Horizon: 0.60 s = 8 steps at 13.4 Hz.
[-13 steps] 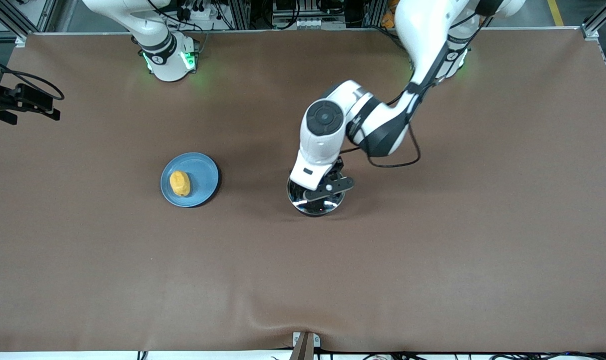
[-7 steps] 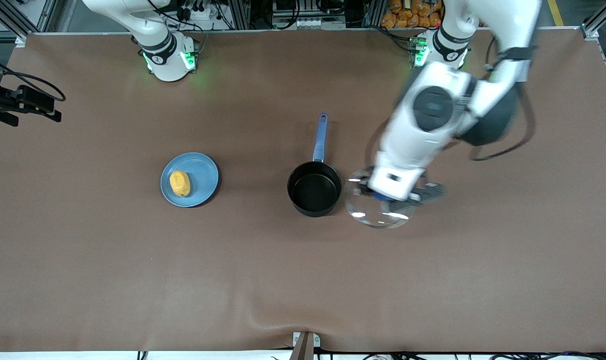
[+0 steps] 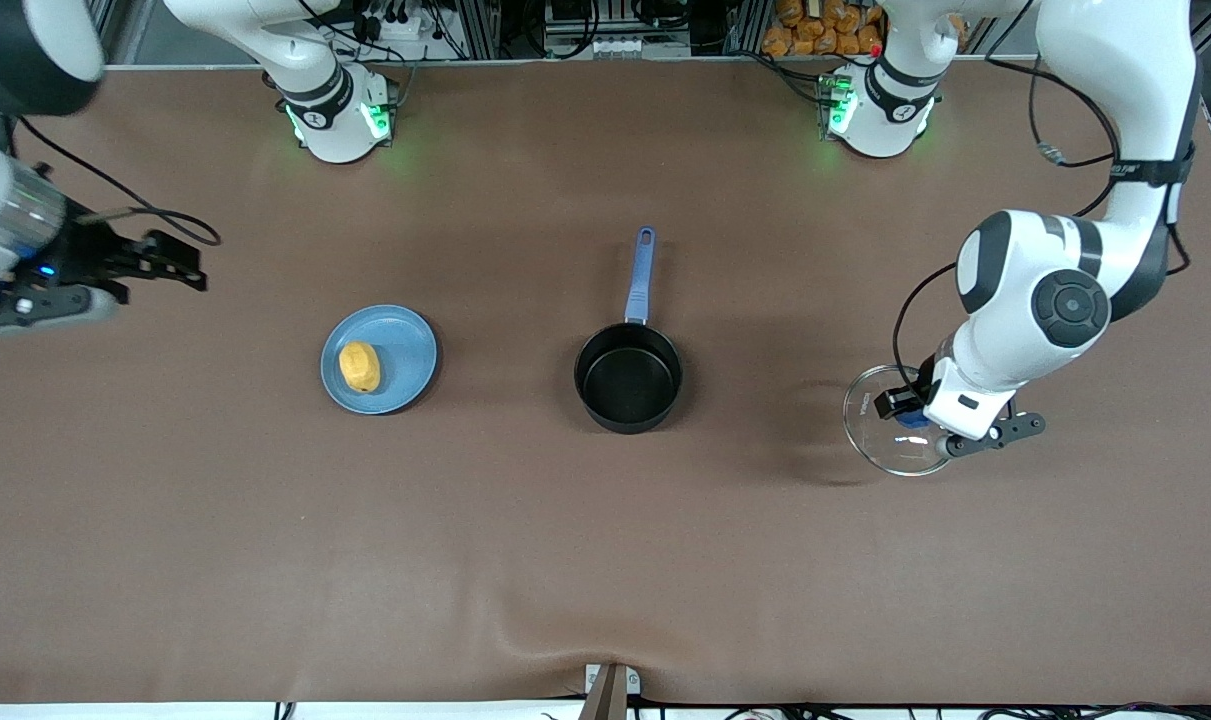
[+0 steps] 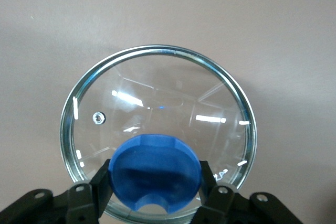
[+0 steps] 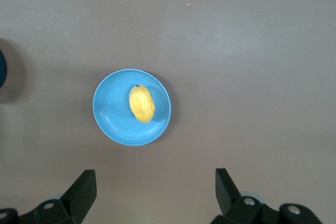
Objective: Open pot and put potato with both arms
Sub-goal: 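Carry the lid aside with the left gripper while the right gripper reaches the potato, then set the lid on the table and open the left gripper while the right gripper descends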
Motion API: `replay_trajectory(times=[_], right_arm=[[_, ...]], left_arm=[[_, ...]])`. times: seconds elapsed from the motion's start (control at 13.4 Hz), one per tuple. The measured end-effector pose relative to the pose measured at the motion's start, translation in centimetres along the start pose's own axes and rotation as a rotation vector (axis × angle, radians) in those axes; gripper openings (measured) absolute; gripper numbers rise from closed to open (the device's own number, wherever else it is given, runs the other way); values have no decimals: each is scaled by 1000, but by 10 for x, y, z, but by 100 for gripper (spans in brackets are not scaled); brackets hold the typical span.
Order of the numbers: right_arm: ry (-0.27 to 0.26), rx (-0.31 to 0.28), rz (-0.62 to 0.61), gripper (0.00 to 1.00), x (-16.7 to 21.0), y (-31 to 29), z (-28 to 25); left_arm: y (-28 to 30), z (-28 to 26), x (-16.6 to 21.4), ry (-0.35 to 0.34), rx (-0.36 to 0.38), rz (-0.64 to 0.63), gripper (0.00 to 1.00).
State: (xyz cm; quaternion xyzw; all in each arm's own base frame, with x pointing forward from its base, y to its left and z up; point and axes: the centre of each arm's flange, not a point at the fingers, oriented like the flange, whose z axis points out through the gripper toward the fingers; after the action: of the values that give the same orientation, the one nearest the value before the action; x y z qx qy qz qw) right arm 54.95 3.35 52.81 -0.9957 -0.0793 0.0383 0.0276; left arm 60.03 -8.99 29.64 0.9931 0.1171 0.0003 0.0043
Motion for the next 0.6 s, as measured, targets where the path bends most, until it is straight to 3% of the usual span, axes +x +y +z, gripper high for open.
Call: replay_trajectory(times=[0.22, 0.6], right_arm=[[0, -6, 5, 100, 2, -25, 60], [43, -19, 14, 100, -3, -28, 161]], left_arm=[[-36, 38, -4, -23, 4, 42, 67], [-38, 69, -6, -57, 5, 48, 67]])
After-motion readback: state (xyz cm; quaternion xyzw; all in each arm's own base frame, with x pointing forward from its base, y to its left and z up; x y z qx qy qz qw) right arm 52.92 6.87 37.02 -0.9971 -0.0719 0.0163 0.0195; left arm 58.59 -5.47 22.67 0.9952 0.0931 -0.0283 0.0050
